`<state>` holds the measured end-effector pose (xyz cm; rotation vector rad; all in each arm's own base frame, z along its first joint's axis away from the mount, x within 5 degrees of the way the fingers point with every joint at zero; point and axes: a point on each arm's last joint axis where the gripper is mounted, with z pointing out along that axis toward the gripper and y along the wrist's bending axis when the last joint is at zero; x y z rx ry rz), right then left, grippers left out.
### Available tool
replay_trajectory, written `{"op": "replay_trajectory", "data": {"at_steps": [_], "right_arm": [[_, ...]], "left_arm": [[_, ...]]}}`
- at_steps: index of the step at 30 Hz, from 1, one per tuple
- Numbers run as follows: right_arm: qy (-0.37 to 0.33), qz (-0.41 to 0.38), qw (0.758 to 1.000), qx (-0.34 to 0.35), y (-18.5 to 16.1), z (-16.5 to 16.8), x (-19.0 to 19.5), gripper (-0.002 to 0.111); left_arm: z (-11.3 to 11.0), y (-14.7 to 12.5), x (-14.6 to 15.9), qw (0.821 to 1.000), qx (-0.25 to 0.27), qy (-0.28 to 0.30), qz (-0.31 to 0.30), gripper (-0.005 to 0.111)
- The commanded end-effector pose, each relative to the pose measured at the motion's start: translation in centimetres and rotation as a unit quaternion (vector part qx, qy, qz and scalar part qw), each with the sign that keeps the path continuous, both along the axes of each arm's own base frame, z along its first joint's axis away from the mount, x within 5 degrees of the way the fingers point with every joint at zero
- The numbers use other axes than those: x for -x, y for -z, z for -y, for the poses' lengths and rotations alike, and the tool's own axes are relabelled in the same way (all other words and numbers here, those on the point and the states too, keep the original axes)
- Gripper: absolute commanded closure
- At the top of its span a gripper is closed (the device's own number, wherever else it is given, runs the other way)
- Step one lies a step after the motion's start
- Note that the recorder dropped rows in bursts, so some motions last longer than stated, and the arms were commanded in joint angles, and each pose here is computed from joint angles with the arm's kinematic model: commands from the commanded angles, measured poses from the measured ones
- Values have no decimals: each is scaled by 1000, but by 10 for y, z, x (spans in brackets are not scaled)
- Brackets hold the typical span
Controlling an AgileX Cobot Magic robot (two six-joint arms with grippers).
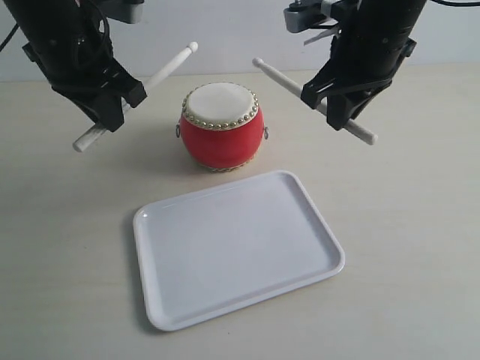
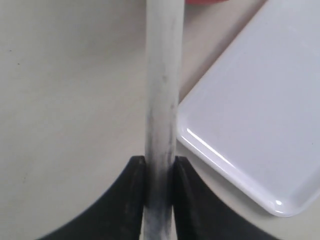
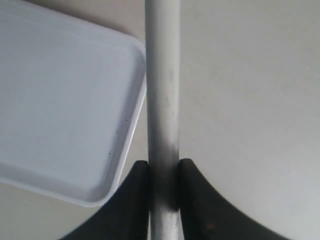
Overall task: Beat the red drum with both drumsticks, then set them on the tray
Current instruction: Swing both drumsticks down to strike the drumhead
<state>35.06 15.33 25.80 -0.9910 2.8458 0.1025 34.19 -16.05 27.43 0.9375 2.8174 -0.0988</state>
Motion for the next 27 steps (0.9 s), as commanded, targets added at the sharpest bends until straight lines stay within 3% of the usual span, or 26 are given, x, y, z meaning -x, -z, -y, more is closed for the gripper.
{"op": "replay_trajectory", "data": {"at_steps": [1,7,19,27], "right_arm": [[-30,-7,1000,2,3,-11,11,108],[-31,-17,999,14,10,-9,14,108],[-29,-19,999,3,9,-11,14,108],[-15,37,999,-23,-27,-14,6,108]], "left_arm": [[5,10,-4,1000,2,4,-14,107],[8,33,-11,999,-8,3,-43,107],[12,52,-15,998,-14,11,-66,107],[12,54,-15,998,-15,11,-68,107]]}}
